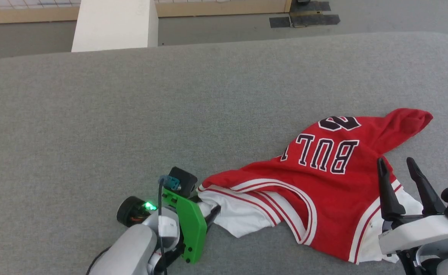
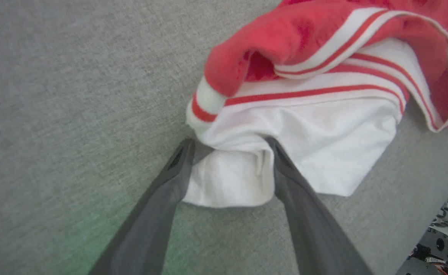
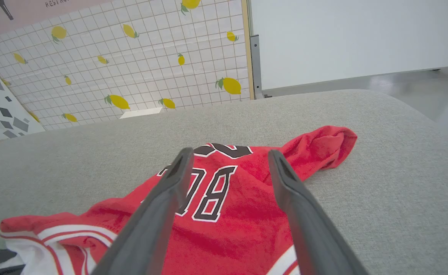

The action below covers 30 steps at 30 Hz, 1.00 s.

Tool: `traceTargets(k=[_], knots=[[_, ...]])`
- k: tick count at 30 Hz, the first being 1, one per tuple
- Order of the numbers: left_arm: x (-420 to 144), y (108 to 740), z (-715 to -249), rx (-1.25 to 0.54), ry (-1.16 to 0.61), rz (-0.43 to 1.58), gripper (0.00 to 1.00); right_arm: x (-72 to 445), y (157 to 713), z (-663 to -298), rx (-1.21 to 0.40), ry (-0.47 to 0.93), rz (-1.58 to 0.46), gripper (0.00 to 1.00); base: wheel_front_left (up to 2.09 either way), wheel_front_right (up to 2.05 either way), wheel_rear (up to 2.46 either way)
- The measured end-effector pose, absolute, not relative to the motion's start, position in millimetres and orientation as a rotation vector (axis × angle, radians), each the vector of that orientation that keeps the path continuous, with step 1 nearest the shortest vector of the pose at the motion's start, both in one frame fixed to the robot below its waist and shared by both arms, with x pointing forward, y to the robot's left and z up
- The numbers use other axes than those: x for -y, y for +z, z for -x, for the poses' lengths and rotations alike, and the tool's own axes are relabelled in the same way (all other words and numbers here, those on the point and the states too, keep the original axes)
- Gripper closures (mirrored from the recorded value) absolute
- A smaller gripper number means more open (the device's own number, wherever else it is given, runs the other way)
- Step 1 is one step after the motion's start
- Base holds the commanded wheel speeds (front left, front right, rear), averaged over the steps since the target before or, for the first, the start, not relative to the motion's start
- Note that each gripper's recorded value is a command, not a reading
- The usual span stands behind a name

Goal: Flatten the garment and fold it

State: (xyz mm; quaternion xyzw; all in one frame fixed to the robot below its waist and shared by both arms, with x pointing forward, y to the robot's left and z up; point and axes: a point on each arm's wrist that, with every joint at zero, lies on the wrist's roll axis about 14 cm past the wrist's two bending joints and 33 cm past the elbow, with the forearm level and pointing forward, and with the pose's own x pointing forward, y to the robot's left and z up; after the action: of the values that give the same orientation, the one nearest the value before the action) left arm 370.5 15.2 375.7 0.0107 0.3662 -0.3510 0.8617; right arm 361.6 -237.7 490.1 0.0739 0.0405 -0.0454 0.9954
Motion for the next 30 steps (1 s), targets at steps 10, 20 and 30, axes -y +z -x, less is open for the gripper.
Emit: traceTargets(k=[10,20,30], knots=[[-58,465,-444,-0.243,-0.556,0.007,1.0,219,487,-366,-0.107,-0.026,-0.145,0.0,0.0,0.0,0.0],[-134,562,-444,0.192,-0.407,-0.216,1.0,182,477,-364,-0.172,0.088,-0.16,0.0,0.0,0.0,0.0],[-148,421,-334,-0.238,-0.627,-0.432,0.22,174,447,-353,-0.321,0.111,-0.156,0.0,0.0,0.0,0.0]])
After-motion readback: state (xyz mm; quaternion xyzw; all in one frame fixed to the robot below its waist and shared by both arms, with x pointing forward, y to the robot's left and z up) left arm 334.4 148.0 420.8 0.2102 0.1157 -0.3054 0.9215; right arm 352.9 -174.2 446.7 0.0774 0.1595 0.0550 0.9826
